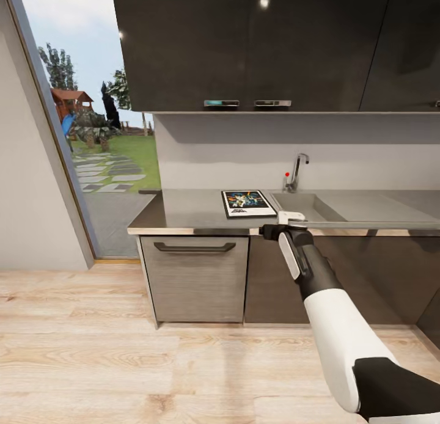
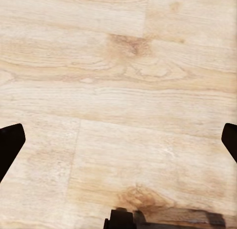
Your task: Pick up the poster from the kitchen countertop and hang it on one of the wall nails in the kitchen.
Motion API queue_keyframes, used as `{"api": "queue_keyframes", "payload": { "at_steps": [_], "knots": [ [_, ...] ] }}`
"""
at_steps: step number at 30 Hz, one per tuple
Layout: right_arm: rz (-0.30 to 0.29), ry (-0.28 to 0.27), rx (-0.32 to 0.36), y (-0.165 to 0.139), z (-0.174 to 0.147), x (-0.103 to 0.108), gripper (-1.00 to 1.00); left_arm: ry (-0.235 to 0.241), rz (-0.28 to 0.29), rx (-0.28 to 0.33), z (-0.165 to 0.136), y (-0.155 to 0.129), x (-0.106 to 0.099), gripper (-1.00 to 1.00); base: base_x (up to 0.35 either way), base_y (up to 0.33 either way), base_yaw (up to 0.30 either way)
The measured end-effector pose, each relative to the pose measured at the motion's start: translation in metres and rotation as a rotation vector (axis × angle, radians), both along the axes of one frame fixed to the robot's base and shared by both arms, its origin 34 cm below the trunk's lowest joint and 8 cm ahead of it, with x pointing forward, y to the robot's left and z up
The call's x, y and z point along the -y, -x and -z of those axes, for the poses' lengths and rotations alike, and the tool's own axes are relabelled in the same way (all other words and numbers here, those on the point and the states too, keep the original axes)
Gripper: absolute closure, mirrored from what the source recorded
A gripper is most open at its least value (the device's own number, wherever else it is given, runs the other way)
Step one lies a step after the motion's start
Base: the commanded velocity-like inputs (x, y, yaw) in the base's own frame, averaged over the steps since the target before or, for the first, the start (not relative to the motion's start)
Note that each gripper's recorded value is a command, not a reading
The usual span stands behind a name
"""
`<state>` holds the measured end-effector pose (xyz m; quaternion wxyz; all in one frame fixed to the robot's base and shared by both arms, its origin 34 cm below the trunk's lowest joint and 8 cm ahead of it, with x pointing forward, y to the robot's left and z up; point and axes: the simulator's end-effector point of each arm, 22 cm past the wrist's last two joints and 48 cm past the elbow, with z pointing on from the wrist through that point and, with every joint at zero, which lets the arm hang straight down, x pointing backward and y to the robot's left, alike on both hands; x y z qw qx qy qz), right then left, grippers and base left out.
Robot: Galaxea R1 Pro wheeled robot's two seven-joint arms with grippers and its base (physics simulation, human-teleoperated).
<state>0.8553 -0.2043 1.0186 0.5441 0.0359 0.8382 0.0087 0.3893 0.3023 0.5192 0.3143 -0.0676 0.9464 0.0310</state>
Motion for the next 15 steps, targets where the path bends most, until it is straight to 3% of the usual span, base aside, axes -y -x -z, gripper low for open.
{"api": "queue_keyframes", "payload": {
  "at_steps": [7, 14, 15],
  "knots": [
    [-0.004, 0.007, -0.032, 0.002, 0.016, -0.002, -1.00, 0.001, 0.000, -0.001, 0.000, 0.001, 0.000, -1.00, 0.026, 0.000, 0.000],
    [-0.016, -0.013, -0.030, 0.010, 0.025, -0.006, -1.00, -0.004, -0.002, -0.007, 0.002, 0.004, -0.005, -1.00, 0.260, 0.000, 0.000],
    [-0.012, -0.025, 0.018, 0.018, 0.013, -0.004, -1.00, -0.004, -0.002, -0.007, 0.002, 0.004, -0.006, -1.00, 0.323, 0.000, 0.000]
  ]
}}
